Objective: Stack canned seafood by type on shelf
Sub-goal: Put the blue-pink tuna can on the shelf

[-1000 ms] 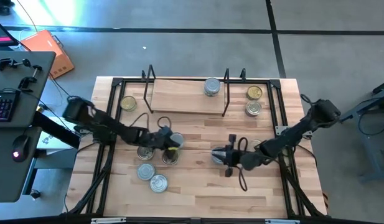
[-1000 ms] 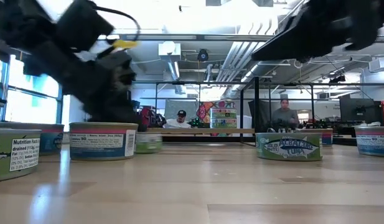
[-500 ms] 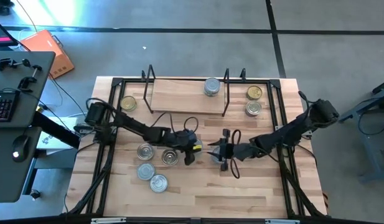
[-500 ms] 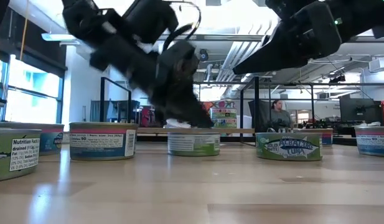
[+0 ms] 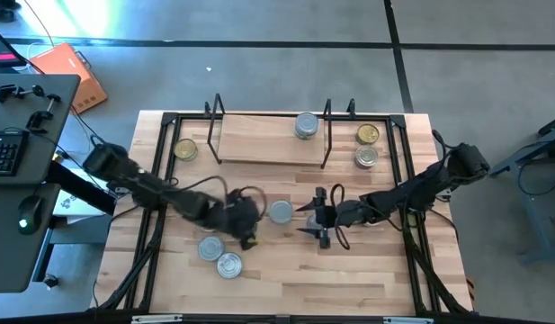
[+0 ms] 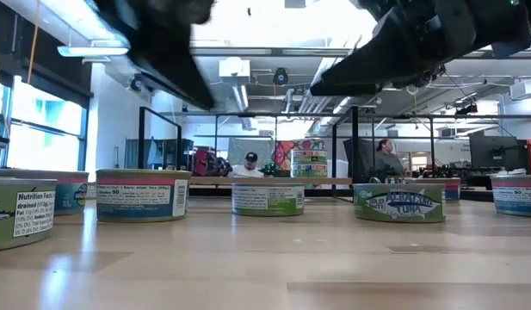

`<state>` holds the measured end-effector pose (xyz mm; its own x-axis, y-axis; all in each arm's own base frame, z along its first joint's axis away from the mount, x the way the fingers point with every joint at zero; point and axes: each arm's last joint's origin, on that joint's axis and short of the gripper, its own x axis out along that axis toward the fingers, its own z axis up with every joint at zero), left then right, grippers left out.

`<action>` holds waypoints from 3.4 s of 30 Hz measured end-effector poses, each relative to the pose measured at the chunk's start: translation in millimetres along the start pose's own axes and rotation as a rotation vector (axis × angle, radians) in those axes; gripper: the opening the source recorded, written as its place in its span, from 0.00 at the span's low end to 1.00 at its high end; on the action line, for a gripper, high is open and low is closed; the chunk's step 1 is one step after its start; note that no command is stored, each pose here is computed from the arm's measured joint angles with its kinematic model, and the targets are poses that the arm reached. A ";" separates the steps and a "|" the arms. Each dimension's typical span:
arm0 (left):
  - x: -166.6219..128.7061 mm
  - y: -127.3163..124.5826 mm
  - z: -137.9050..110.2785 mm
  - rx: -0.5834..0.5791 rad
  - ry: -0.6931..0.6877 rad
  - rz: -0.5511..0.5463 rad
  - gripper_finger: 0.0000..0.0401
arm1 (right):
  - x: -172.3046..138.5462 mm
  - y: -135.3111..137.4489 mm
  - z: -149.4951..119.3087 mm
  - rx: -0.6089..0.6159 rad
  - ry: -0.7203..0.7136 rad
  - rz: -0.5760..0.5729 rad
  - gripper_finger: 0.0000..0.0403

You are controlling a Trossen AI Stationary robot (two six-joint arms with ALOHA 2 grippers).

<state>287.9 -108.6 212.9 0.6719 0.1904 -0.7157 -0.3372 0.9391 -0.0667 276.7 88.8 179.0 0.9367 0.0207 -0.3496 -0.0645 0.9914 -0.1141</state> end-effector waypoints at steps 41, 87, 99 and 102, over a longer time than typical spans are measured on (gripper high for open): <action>15.6 33.5 -117.1 -0.357 -0.068 0.017 0.00 | 182.3 -50.1 -7.1 -0.048 0.337 0.286 0.88; -2.6 26.8 -122.7 -0.328 -0.035 -0.036 0.00 | 153.0 -25.3 -16.9 0.054 0.292 0.199 0.81; 18.9 22.0 -119.9 -0.305 -0.103 -0.036 0.00 | 161.1 -23.4 -20.5 -0.002 0.204 0.232 0.97; 21.5 23.7 -117.0 -0.292 -0.109 -0.039 0.00 | 163.9 -22.3 -22.5 0.023 0.179 0.230 0.97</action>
<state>217.1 -115.7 114.6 0.7499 0.2002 -0.6306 -0.4739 0.8276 -0.3009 423.9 67.2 103.2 0.8223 0.2243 -0.5230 -0.2585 0.9660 0.0078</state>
